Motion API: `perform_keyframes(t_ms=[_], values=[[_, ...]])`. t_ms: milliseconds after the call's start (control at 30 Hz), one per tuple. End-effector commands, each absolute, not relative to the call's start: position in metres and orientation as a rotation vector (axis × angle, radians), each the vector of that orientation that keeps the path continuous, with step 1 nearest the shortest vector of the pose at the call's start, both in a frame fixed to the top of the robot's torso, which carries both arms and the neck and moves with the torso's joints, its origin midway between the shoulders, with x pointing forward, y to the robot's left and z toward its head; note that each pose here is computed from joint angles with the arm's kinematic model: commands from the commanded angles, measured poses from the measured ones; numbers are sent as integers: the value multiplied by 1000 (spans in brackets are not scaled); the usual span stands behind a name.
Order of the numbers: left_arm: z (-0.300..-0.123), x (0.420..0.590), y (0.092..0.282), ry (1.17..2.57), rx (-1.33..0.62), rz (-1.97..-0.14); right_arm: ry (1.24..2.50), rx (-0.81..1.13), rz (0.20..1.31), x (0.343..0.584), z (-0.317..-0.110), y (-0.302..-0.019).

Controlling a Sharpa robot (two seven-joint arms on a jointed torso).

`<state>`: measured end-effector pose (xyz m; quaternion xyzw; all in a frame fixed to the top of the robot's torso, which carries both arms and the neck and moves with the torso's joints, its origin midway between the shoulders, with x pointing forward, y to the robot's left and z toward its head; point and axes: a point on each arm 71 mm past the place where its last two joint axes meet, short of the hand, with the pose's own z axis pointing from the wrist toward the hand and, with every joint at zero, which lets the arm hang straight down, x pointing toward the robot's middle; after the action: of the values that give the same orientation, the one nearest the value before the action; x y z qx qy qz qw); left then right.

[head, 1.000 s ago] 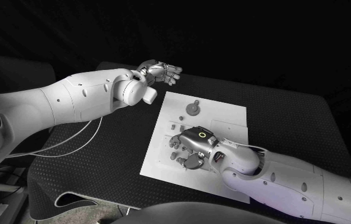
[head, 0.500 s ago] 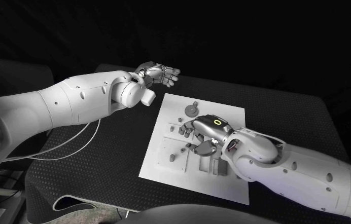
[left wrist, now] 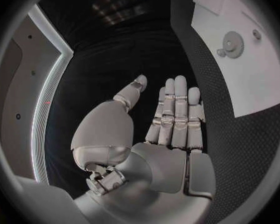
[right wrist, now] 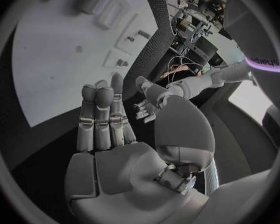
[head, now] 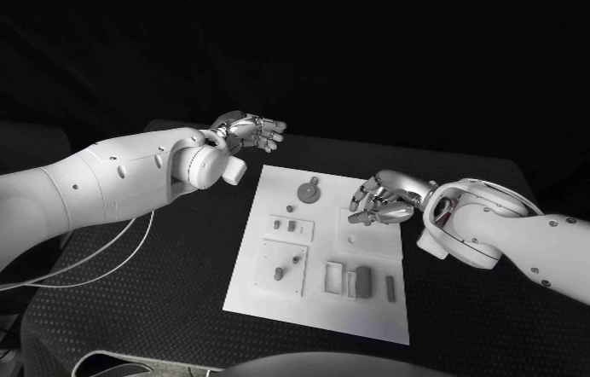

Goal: Assemble the parts on the task board

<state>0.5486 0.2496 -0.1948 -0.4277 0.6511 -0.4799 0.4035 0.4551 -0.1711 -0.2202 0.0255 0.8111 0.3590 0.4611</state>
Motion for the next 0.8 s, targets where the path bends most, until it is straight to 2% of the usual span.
perform_keyframes(t_ms=[33, 267, 467, 567, 800], values=[[-195, 548, 247, 1652, -1072, -1236, 2246, 227, 825, 446, -234, -184], [-200, 547, 251, 1658, -1078, -1224, 2369, 363, 734, 432, -249, -206], [-203, 547, 254, 1657, -1084, -1215, 2432, 389, 640, 418, -262, -220], [-203, 546, 257, 1657, -1089, -1208, 2515, 354, 588, 412, -270, -220], [-203, 547, 251, 1666, -1081, -1222, 2534, 298, 545, 409, -281, -206]])
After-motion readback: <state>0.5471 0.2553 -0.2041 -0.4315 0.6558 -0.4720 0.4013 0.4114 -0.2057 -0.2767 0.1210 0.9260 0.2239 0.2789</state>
